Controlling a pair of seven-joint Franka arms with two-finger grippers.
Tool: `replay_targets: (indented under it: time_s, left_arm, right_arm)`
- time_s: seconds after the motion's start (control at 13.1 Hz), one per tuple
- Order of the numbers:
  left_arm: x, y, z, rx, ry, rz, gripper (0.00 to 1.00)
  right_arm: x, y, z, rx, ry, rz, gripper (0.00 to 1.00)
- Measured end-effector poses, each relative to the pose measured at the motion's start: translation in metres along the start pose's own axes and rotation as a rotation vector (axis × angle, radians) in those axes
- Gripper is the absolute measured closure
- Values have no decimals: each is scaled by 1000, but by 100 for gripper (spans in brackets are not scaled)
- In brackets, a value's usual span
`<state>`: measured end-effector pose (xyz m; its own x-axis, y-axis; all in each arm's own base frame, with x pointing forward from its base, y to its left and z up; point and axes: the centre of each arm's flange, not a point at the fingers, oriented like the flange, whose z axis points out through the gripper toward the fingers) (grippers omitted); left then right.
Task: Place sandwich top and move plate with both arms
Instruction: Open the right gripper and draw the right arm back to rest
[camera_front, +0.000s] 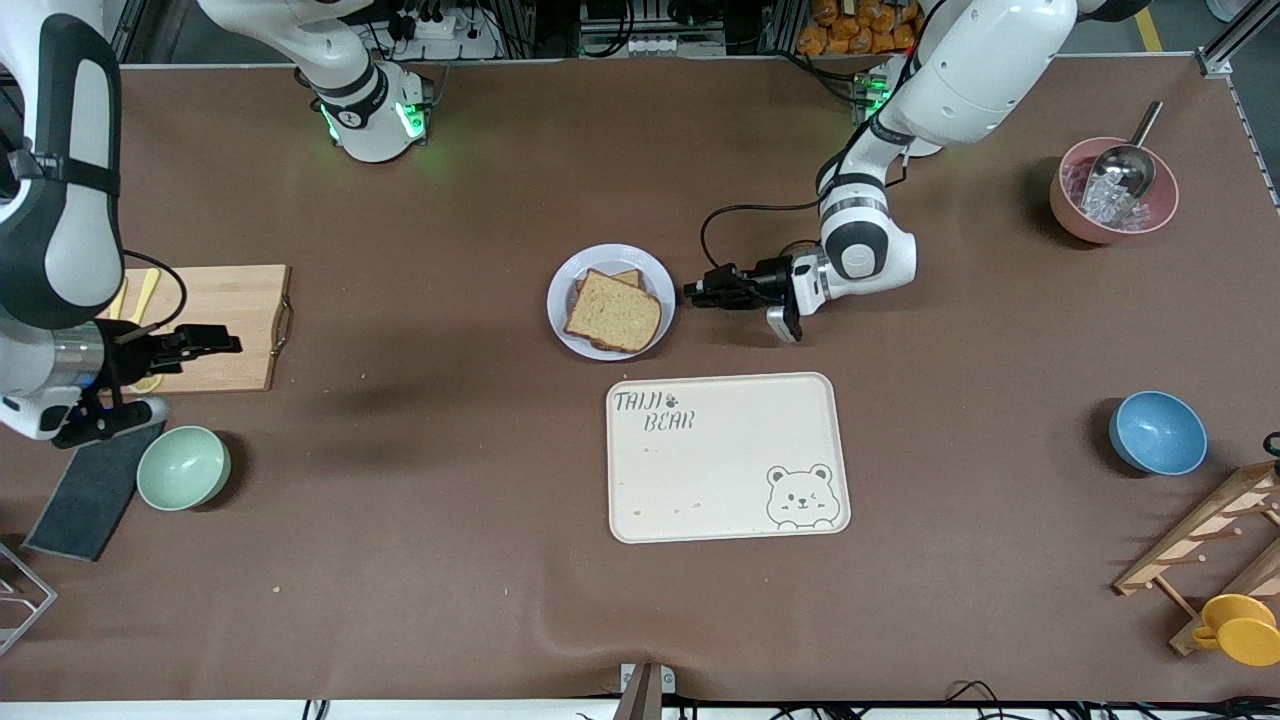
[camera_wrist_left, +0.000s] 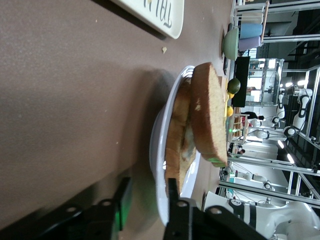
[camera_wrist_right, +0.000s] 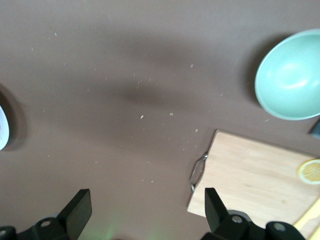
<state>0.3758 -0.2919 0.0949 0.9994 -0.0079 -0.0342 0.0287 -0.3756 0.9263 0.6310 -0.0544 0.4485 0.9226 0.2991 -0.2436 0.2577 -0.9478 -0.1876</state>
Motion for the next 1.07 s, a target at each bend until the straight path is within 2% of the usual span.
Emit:
replay_targets:
  time_s: [0.46, 0.61, 0.91, 1.07]
  left_arm:
    - [4, -4, 11, -15, 5, -8, 63]
    - [3, -1, 18, -29, 16, -23, 63]
    - [0, 6, 34, -58, 23, -40, 63]
    - [0, 5, 36, -60, 21, -43, 65]
  right_arm:
    - [-1, -19, -45, -31, 33, -33, 0]
    - [-6, -25, -58, -27, 24, -19, 0]
    - [-21, -50, -90, 16, -3, 181, 0]
    - [-40, -81, -120, -31, 22, 269, 0]
